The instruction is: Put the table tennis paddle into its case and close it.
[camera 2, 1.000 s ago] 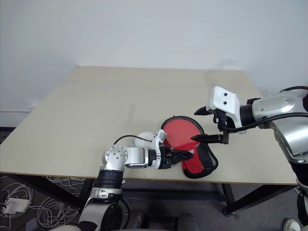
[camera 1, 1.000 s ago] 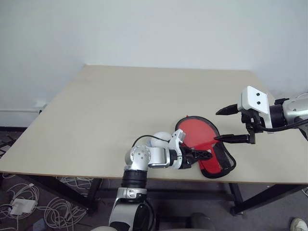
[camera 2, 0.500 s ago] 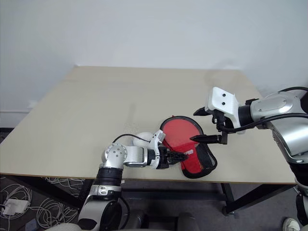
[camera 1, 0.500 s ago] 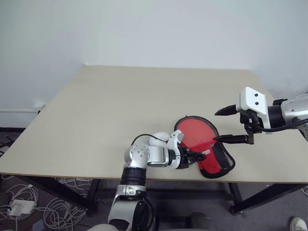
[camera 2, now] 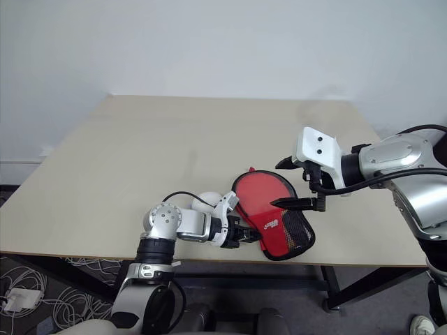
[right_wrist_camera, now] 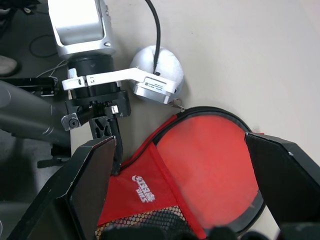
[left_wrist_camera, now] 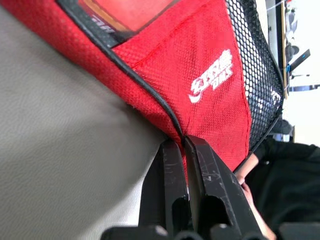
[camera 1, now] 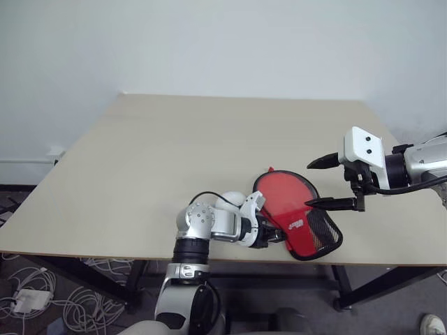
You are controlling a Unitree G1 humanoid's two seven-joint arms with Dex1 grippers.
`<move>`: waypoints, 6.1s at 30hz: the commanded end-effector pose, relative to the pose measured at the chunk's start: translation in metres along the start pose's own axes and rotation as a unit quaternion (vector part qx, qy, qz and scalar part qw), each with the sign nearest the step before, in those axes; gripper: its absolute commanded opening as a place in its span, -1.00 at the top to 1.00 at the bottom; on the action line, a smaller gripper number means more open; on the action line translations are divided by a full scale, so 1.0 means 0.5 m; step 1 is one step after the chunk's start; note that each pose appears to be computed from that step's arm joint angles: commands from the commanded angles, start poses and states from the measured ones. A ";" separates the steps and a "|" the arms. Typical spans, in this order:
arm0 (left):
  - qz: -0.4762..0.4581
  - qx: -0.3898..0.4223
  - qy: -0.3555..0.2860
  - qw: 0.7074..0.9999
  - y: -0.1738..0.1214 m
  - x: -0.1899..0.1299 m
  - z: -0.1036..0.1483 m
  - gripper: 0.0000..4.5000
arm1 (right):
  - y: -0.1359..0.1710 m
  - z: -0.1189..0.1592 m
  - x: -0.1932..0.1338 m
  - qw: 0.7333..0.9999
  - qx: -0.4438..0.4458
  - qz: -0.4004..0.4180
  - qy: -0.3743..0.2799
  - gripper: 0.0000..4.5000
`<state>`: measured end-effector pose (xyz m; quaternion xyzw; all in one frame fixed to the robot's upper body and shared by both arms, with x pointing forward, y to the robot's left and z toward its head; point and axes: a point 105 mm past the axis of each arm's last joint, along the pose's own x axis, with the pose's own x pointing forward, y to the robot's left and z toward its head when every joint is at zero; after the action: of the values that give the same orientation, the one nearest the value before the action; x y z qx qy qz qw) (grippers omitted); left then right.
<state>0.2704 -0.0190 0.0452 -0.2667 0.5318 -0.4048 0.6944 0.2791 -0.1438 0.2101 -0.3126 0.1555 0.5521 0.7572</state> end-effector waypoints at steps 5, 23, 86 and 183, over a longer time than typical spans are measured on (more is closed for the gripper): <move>-0.029 0.057 0.006 0.998 -0.014 -0.060 -0.014 0.98 | 0.001 0.020 -0.002 1.000 -0.017 -0.004 -0.015 -1.00; -0.037 0.084 0.052 0.994 -0.024 -0.122 -0.093 0.98 | 0.004 0.027 0.012 0.999 -0.024 0.012 -0.024 -1.00; 0.033 0.510 -0.167 0.843 -0.067 -0.318 0.053 1.00 | -0.070 -0.029 0.133 0.981 0.136 -0.110 -0.084 -0.07; 0.027 0.437 -0.252 0.863 0.062 -0.310 0.043 -0.99 | 0.066 -0.136 0.342 0.928 0.329 -0.154 -0.079 1.00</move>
<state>0.2834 0.1265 0.0918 -0.0215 0.1413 -0.4898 0.8600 0.3156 -0.0559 0.0514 -0.0193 0.2132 0.3689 0.9045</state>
